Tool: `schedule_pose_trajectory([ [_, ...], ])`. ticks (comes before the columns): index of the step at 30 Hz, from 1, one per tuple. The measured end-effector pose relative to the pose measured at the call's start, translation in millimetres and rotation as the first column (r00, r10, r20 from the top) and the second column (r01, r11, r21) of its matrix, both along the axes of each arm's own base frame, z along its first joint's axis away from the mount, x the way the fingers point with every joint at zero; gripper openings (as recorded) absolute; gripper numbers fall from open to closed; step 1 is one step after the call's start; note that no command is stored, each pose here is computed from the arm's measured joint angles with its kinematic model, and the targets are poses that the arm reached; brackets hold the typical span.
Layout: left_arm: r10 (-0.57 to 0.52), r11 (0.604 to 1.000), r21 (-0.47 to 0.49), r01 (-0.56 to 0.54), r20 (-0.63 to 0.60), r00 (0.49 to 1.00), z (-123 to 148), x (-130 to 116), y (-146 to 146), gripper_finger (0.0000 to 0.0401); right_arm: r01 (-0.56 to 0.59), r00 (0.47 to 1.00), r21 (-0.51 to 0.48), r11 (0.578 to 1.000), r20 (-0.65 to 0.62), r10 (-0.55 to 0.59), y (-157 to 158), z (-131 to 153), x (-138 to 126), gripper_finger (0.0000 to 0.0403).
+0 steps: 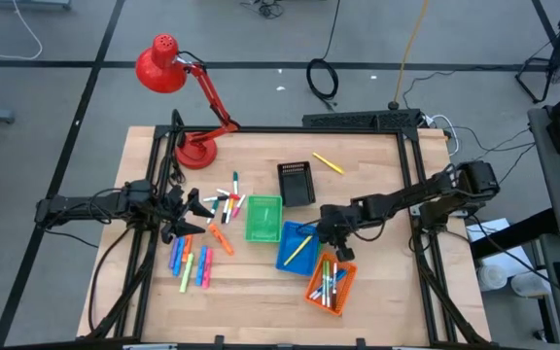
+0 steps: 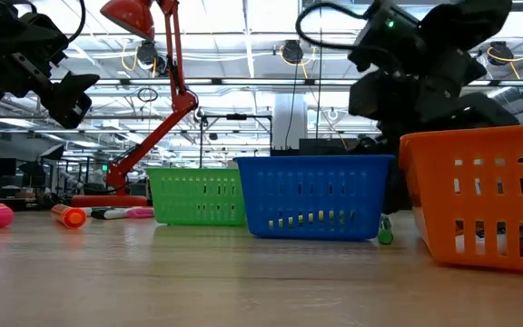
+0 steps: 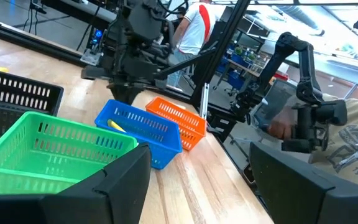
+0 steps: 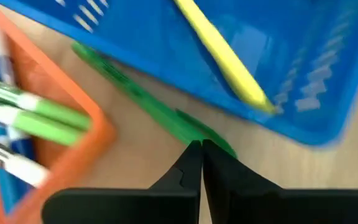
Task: Pick & Place Markers
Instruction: Put the green pen into the blue basket
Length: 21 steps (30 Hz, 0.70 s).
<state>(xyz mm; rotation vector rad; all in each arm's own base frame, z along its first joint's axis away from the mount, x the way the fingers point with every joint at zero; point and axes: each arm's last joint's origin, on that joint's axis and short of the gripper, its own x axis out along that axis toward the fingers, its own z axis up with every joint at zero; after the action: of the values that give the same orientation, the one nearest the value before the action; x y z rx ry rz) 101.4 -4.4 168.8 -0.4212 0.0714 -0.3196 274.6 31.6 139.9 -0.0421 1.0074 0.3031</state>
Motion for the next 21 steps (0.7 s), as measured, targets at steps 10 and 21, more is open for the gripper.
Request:
schedule_pose_trajectory([
  [10,0.0,1.0,0.0,0.0,0.0,1.0,0,0,0,0.0274,0.207,0.959,-0.136,0.969,-0.166,-0.229,-14,-12,-11,0.0],
  [21,0.0,1.0,0.0,0.0,-0.001,1.0,0,0,0,0.0274,0.158,0.987,0.082,0.984,-0.006,-0.159,-6,5,2,0.0],
])
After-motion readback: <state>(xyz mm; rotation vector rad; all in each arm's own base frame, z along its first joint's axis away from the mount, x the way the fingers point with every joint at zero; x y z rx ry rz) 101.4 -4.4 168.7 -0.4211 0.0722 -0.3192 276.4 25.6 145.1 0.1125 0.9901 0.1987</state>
